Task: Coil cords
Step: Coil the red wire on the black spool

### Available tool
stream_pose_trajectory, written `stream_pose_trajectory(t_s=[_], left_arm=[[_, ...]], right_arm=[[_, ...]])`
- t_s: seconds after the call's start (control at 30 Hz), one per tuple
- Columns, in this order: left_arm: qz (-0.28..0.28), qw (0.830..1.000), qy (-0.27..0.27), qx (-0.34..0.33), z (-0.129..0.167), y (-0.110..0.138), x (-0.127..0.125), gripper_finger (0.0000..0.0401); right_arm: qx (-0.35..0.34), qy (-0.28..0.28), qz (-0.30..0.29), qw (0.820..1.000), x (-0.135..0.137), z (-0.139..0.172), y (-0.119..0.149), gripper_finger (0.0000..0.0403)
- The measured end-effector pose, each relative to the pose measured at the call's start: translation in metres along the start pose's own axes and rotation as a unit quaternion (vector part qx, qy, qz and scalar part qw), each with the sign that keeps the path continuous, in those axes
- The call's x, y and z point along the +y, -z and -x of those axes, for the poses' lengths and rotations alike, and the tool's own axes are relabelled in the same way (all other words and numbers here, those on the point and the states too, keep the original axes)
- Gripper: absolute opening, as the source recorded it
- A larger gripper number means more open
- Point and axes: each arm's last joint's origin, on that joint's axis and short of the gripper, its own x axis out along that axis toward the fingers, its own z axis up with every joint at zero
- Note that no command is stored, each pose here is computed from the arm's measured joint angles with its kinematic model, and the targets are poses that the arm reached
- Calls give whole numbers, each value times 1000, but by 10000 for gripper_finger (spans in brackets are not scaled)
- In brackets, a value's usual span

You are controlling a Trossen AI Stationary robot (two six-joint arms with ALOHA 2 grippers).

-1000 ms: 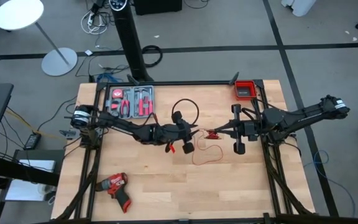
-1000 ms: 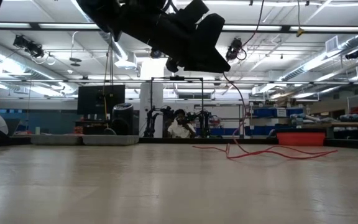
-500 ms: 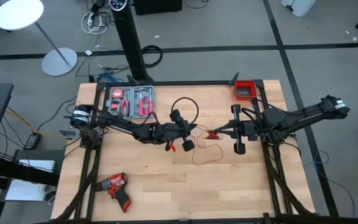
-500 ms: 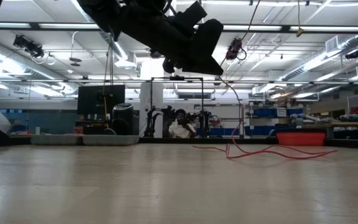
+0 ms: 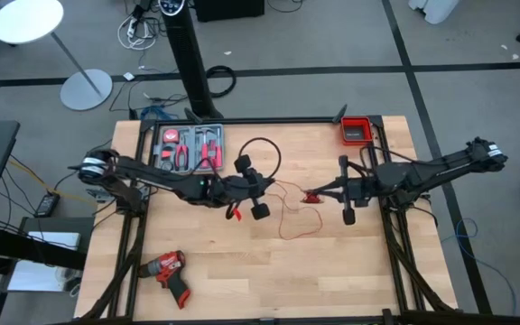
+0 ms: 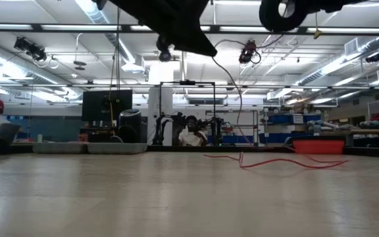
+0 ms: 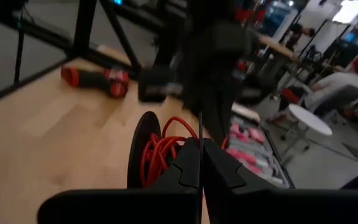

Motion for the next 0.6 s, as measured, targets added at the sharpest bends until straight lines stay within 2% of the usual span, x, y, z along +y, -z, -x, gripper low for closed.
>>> stream_pose_trajectory(t_s=[0.37,0.6], left_arm=[[2,999,6,-52,19,-48,-1,0],[-19,1000,3,2,29,-53,-7,0]], right_arm=[[73,45,46,995,3,-11,11,0],[73,60,60,994,3,-7,9,0]])
